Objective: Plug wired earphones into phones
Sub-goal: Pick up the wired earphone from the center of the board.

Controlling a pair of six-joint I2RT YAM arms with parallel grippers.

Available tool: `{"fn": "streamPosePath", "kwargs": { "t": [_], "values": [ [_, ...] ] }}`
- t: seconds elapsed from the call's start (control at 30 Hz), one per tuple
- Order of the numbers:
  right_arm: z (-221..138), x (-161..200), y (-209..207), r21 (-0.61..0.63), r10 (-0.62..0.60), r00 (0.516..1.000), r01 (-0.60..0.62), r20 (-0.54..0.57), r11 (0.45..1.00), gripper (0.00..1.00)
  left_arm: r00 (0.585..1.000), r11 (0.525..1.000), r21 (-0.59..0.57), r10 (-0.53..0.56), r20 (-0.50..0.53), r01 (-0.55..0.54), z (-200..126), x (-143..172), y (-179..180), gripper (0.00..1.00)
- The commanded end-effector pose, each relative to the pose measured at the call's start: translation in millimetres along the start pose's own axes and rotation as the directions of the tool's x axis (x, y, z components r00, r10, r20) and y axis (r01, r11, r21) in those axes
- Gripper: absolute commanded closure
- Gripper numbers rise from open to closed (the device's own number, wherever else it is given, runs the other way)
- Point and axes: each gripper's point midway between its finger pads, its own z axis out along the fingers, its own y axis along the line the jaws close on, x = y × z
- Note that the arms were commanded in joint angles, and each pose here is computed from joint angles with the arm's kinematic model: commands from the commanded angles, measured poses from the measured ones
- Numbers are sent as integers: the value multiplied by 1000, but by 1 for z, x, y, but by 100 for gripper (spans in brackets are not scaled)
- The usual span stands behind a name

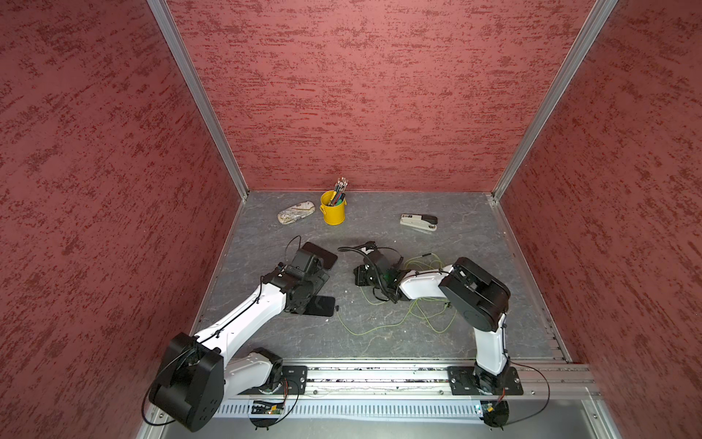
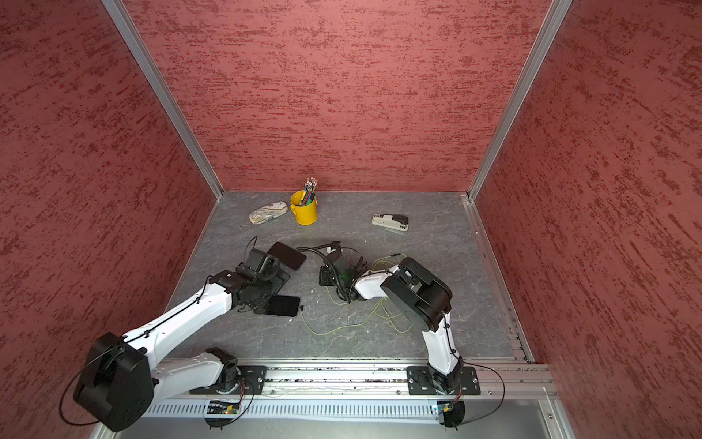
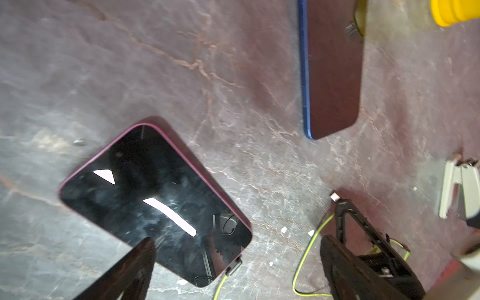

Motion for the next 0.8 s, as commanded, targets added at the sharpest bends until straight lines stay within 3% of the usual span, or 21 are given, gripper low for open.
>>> {"fn": "streamPosePath", "kwargs": {
  "t": [0.0,0.17,0.3,0.4,0.6,0.77],
  "values": [
    [-23,-26,35,-124,28,997,-19,76,992,93,992,981,146,129,1,-128,-2,2,-33,0],
    [-58,-47,62,-247,68,988,-31,141,968,94,948,878,370,318,26,-304,-12,24,-80,1],
    [-83,-58,78,-309,76,982,-20,172,951,94,877,736,502,470,103,-454,-31,54,-117,11],
    [-101,-67,83,-323,85,976,-16,199,946,94,845,671,541,510,159,-507,-41,66,-133,19],
    [-133,-80,88,-328,89,964,-1,252,945,94,818,627,549,534,215,-553,-41,76,-140,35],
    [-145,-83,93,-298,61,959,25,275,954,94,795,581,560,538,280,-591,-49,82,-156,39]
  ]
}}
